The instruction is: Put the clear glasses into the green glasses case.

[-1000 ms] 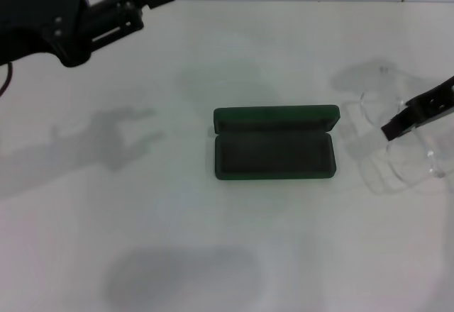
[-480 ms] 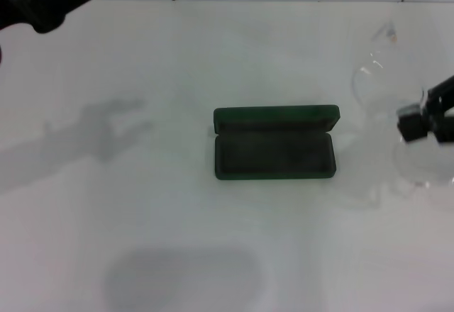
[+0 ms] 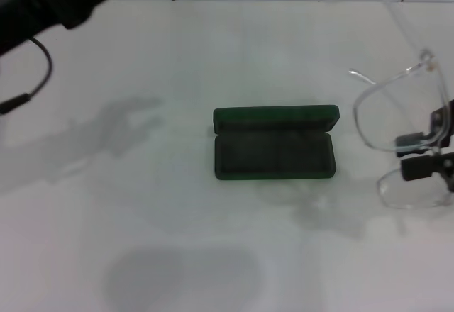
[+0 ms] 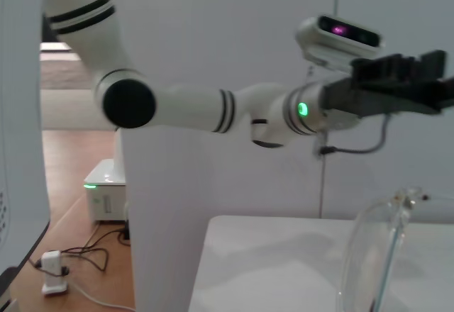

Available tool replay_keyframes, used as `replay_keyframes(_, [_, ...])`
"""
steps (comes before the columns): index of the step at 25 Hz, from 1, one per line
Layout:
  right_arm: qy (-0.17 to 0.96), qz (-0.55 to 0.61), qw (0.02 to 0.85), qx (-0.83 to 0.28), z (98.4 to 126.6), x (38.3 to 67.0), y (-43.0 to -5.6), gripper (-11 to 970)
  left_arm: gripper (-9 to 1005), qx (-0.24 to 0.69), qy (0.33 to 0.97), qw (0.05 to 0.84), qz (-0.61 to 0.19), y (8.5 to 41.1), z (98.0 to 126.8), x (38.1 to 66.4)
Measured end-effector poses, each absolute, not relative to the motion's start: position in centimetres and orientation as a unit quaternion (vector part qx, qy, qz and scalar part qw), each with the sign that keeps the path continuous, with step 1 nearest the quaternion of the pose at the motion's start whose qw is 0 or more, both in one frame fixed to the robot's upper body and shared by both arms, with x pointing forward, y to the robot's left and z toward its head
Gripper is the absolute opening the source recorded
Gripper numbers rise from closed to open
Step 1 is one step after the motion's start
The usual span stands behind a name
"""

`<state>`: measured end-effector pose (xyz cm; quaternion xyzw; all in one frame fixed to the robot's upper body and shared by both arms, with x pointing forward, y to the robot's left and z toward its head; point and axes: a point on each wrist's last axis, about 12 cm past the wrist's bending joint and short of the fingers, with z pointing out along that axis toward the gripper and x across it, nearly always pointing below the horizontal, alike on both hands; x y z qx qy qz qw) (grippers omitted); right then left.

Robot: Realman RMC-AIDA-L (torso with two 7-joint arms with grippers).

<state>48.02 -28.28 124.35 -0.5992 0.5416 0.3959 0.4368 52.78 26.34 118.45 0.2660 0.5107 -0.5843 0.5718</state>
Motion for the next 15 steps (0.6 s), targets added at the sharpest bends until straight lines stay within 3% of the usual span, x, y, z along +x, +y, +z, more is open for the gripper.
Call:
replay_keyframes(8, [0.512, 0.368, 0.424, -0.651, 122.0, 50.2, -24.1, 119, 388, 0.295, 0.506, 0.527, -0.616, 24.1, 116.9, 53.0])
replay_keyframes(15, [0.472, 0.352, 0.411, -0.696, 121.1, 50.3, -20.8, 119, 377, 0.293, 0.506, 0.515, -0.626, 23.4, 115.8, 52.9])
